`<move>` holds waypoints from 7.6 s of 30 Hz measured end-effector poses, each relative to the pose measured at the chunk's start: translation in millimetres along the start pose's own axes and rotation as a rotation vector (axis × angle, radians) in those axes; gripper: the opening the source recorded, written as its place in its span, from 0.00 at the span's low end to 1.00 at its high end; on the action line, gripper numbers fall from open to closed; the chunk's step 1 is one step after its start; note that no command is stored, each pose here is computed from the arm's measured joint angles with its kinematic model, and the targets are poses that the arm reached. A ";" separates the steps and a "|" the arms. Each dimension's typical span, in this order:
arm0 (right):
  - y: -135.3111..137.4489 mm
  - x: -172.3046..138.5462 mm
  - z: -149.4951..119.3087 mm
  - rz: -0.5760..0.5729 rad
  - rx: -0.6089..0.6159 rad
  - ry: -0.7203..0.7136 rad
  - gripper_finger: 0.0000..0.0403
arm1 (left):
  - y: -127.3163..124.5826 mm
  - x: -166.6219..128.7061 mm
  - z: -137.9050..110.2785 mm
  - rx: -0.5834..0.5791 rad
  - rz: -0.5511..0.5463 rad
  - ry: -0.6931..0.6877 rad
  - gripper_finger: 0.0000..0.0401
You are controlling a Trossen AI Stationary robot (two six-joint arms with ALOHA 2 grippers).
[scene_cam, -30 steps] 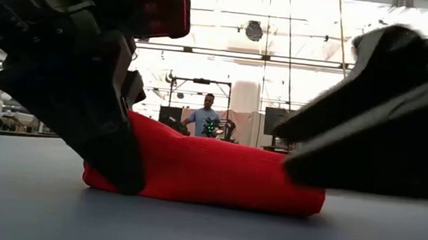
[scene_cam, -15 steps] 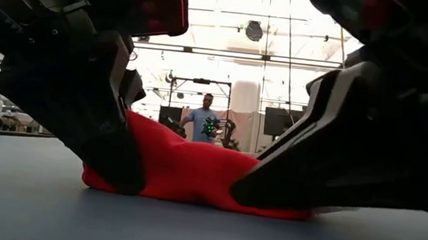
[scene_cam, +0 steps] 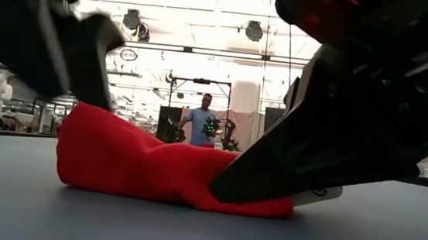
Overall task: Roll towel
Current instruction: Roll the red towel
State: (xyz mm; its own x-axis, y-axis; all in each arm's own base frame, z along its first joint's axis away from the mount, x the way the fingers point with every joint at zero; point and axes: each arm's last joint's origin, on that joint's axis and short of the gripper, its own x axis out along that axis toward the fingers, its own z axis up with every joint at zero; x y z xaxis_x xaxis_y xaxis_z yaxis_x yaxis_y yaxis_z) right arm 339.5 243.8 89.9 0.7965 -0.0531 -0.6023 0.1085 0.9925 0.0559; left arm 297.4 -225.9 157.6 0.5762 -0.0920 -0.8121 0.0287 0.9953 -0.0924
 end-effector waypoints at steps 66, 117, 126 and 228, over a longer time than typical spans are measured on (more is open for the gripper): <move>27.9 -16.0 -21.8 -0.199 -0.406 -0.178 0.41 | 23.8 41.8 4.5 -0.058 -0.048 0.076 0.07; -31.8 5.1 23.3 0.030 0.174 0.121 0.10 | -39.5 14.9 -28.3 0.345 0.324 -0.286 0.58; -32.1 4.4 26.0 0.076 0.206 0.148 0.10 | -33.2 42.5 -42.9 0.384 0.372 -0.216 0.47; -5.3 -17.0 6.6 0.027 0.216 0.142 0.06 | -11.0 50.6 -12.4 0.441 0.205 -0.168 0.36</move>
State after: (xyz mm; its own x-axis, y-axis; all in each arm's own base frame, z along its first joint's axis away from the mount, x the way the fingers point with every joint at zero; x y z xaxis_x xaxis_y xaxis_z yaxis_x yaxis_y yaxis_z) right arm 329.4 238.7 105.1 0.7113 0.0043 -0.7028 0.2248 0.9460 0.2334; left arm 316.2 -241.9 110.3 0.7284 0.0764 -0.6809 0.2224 0.9136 0.3404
